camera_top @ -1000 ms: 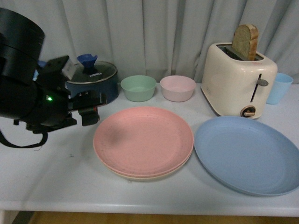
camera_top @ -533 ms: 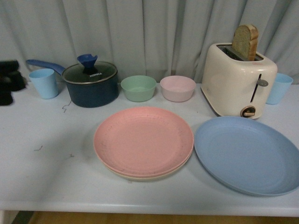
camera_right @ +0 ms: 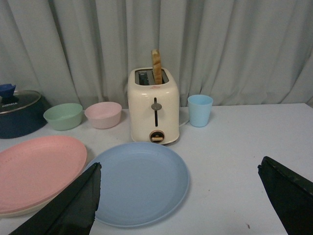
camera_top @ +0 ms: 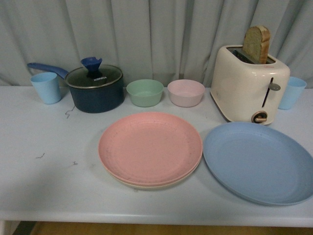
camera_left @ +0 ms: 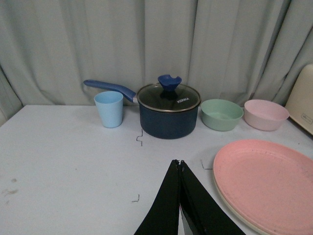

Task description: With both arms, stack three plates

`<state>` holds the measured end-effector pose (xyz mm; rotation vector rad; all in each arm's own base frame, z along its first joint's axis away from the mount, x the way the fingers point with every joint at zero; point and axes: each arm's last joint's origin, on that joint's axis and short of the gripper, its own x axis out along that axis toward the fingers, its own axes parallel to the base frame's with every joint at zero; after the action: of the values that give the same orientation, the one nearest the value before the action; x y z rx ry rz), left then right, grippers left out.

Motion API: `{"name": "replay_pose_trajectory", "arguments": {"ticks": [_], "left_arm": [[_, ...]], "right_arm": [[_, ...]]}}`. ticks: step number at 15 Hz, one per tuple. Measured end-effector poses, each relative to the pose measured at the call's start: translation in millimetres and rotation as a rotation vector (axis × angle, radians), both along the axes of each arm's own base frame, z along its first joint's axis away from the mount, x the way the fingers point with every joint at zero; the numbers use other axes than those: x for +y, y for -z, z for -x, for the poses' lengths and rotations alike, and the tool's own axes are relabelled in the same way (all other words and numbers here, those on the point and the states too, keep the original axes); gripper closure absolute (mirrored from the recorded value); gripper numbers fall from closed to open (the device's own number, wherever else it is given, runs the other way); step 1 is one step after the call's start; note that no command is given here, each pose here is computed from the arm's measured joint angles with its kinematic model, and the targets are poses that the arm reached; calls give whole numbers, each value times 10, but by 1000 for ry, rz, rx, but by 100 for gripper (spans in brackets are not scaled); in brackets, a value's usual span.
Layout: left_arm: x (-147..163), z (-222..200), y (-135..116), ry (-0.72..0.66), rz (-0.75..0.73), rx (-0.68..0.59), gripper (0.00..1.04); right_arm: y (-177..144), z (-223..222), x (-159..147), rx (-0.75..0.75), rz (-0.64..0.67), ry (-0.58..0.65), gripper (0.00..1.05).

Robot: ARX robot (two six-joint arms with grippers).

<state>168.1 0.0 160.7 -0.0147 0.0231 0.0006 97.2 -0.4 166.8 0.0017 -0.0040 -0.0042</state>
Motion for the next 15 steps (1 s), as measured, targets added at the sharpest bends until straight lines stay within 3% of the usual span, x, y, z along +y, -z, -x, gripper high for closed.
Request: {"name": "replay_pose_trajectory", "arguments": {"ticks": [15], "left_arm": [[0,500,-94,0,0,-32,103]], "right_arm": [[0,0,0,0,0,0,6]]}}
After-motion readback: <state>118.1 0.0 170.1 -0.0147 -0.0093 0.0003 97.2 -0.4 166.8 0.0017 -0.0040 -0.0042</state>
